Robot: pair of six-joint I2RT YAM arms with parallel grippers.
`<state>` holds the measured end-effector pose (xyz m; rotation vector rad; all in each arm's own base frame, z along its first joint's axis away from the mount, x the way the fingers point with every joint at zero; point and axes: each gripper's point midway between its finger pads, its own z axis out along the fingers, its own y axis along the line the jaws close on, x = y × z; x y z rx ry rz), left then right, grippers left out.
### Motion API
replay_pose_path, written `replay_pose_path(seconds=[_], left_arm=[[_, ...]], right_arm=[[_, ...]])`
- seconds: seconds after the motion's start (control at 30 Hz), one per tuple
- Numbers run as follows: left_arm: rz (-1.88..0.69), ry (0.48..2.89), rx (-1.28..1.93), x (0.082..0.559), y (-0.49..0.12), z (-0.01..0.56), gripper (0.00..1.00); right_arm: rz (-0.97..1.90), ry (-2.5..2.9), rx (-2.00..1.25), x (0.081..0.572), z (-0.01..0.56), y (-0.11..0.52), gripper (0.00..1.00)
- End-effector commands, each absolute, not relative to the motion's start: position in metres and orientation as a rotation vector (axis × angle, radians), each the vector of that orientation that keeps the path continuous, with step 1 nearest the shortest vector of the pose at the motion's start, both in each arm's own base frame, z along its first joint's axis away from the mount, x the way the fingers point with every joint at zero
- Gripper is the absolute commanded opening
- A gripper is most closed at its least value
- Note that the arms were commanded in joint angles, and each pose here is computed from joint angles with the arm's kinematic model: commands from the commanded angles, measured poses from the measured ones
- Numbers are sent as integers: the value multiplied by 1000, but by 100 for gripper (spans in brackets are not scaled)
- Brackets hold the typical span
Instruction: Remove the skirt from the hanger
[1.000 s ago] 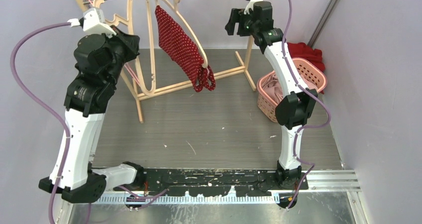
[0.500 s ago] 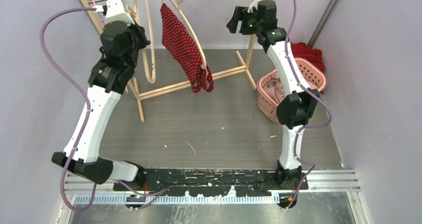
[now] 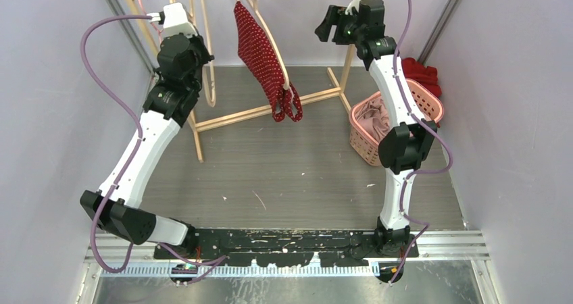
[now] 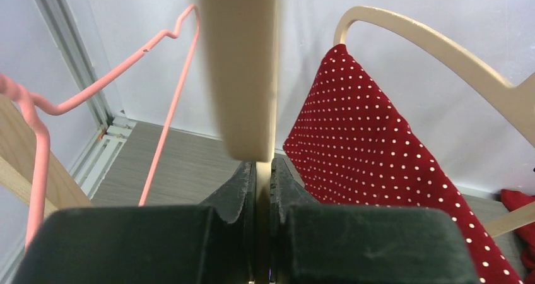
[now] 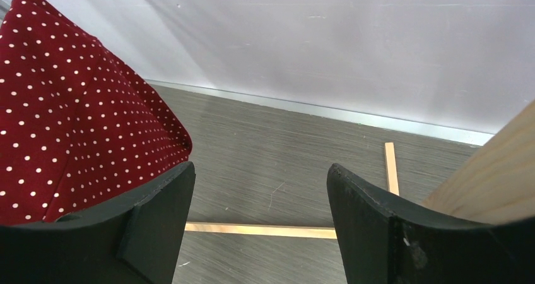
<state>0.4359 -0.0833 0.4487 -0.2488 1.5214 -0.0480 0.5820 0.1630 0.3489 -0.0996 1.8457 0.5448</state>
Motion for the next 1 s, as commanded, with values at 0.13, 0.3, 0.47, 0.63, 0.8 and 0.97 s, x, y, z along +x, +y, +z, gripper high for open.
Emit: replay_pose_path(seconds=[0.13,0.3,0.47,0.63,0.8,0.97], left_arm=[[-67,1347,-275,435,-79,485,0],[-137,1290,-254,433,-88,495,0],[-244,1225,-249,428,-99,514,0],[-320,1179,-245,418,-104,537,0],[-348,1167,-261,412,-103,546,0],[-365,1188,-280,415,-104,539,0]], right_arm=[[541,1765,-81,588,373,155,81],[519,1768,-84,588,373,151,81],[503,1779,-84,589,369,148,81],[500,1782,-86,589,367,149,81],[505,1777,-78,590,369,146,80],[508,1777,-74,588,370,145,80]])
